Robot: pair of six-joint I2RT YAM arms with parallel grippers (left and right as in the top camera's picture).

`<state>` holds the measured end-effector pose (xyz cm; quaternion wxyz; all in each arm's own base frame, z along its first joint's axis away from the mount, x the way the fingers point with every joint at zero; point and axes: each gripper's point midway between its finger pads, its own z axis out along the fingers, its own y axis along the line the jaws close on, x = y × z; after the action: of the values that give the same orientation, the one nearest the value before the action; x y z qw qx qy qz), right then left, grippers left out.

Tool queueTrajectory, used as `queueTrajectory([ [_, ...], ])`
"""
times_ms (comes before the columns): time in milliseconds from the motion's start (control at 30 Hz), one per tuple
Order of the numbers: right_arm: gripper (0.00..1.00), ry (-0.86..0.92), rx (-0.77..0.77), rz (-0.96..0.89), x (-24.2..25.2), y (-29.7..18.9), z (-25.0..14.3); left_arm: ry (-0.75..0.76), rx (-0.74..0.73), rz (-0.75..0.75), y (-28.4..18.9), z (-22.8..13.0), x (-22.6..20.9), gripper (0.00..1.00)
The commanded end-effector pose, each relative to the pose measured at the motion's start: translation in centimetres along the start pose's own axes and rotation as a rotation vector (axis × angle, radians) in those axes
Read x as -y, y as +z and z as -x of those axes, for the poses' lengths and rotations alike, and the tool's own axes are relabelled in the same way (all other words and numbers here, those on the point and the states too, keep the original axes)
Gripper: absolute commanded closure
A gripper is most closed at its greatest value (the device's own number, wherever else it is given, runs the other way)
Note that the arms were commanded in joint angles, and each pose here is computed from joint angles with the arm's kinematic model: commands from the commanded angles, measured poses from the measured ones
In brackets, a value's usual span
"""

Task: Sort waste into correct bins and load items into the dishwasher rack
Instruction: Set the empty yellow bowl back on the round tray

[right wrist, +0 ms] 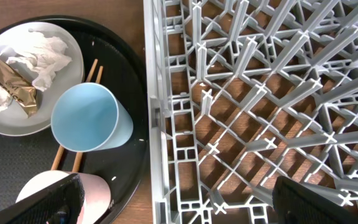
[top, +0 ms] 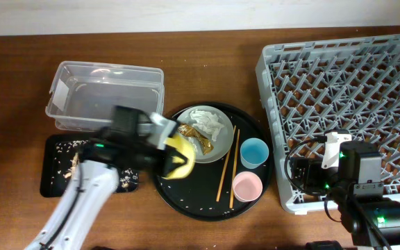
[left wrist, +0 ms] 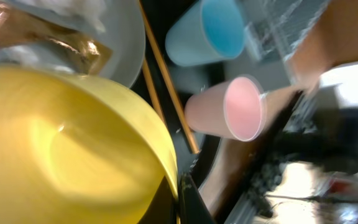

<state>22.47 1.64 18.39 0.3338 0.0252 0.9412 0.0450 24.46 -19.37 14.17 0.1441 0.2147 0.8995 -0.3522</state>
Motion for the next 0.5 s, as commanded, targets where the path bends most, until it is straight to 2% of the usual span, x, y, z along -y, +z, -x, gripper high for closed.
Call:
queueTrajectory([
  [0, 0.02, 0.004, 0.022, 0.007, -0.2, -0.5, 0.7, 0.01, -0.057, 0.27, 3.3, -0.6, -1.2, 1.0],
  [100, 0.02, 0.004, 0.022, 0.007, -0.2, -0.5, 0.7, 0.041, -0.163, 0.277, 7.1, -2.5, -0.4, 1.0],
  [233, 0.02, 0.004, 0.022, 0.007, -0.2, -0.5, 0.7, 0.038, -0.222, 0.295, 8.6, -3.7, -1.1, 0.98],
  [267, 0.02, 0.004, 0.022, 0.007, -0.2, -0.5, 0.7, 0.04, -0.219, 0.294, 8.6, -3.5, -1.1, 0.81],
  [333, 0.02, 0.004, 0.022, 0.007, -0.2, -0.5, 0.7, 0.051, -0.205, 0.29, 8.2, -2.8, -0.5, 0.71],
  [367, 0.02, 0.004, 0.022, 0.007, -0.2, -0.5, 0.7, 0.061, -0.19, 0.298, 7.6, -1.9, -0.1, 0.6],
  [467, 0.01, 0.004, 0.022, 0.007, -0.2, -0.5, 0.7, 0.095, -0.111, 0.428, 4.3, 1.6, 0.1, 0.47],
])
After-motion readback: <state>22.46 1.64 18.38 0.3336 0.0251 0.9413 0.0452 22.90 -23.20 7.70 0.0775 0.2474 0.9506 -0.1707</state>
